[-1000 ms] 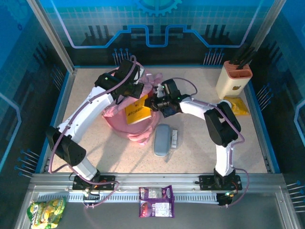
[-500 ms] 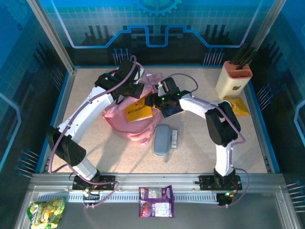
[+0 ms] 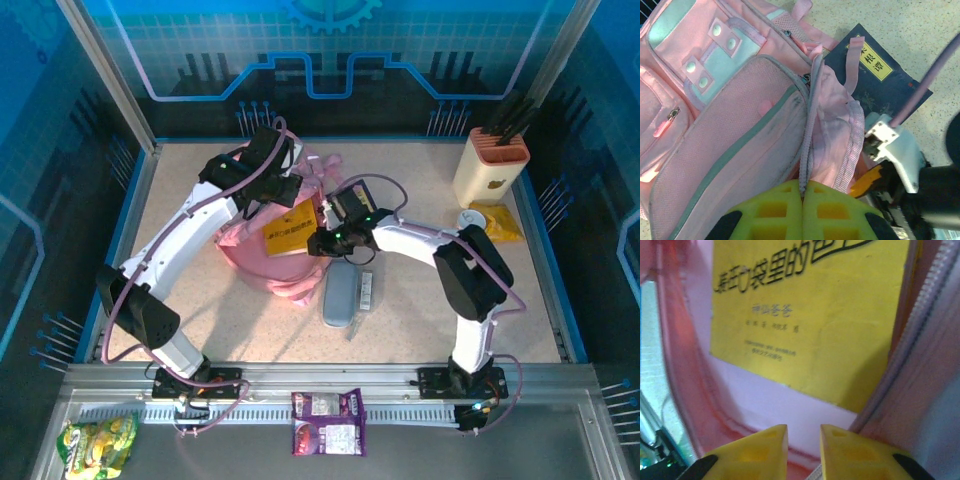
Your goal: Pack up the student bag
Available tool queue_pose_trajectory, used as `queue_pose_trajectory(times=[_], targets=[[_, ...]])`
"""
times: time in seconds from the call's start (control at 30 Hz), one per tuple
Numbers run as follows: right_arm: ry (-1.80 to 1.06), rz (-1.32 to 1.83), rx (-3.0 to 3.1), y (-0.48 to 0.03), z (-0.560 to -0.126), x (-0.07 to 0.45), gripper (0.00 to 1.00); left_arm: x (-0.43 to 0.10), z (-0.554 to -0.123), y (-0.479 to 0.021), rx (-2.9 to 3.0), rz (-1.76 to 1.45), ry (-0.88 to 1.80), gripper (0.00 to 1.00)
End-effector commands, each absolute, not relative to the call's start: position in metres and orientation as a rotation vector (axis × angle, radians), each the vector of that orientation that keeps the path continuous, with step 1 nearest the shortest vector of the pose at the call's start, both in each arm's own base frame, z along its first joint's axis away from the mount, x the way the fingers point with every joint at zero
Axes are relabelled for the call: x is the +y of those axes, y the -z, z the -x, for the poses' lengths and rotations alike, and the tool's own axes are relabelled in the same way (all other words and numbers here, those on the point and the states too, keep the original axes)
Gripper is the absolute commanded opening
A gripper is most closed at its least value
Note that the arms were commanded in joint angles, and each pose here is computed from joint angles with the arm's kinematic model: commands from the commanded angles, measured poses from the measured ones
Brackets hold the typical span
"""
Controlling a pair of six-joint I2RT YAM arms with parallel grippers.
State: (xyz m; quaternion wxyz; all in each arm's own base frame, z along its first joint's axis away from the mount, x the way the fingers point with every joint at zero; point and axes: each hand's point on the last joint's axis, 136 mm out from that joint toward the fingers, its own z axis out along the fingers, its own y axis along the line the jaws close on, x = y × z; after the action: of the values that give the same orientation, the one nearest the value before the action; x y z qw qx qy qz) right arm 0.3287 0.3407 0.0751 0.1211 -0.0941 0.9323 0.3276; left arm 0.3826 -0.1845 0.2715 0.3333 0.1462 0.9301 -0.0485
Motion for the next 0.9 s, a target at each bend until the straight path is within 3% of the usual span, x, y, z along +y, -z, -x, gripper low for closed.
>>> queue_pose_trajectory(times=[0.0,0.43,0.7,0.87], targets=[[-0.927,0.300,2.673,-0.077,-0.343,0.356,0.22,-0.183,-0.381,-0.309,2.316,-0.329,0.173,0.00],[-0.874,0.212,2.526,-0.085,-0.392,0.374,0.17,-0.180,-0.379,-0.311,2.309,-0.354,0.144,0.00],[-0.982,0.263,2.469,-0.120,-0.363,0.350,0.26,-0.174,-0.376,-0.284,2.364,-0.390,0.096,0.00],[-1.005,0.323,2.455,-0.146,-0.339,0.328,0.38,-0.171,-0.369,-0.251,2.432,-0.401,0.077,0.00]])
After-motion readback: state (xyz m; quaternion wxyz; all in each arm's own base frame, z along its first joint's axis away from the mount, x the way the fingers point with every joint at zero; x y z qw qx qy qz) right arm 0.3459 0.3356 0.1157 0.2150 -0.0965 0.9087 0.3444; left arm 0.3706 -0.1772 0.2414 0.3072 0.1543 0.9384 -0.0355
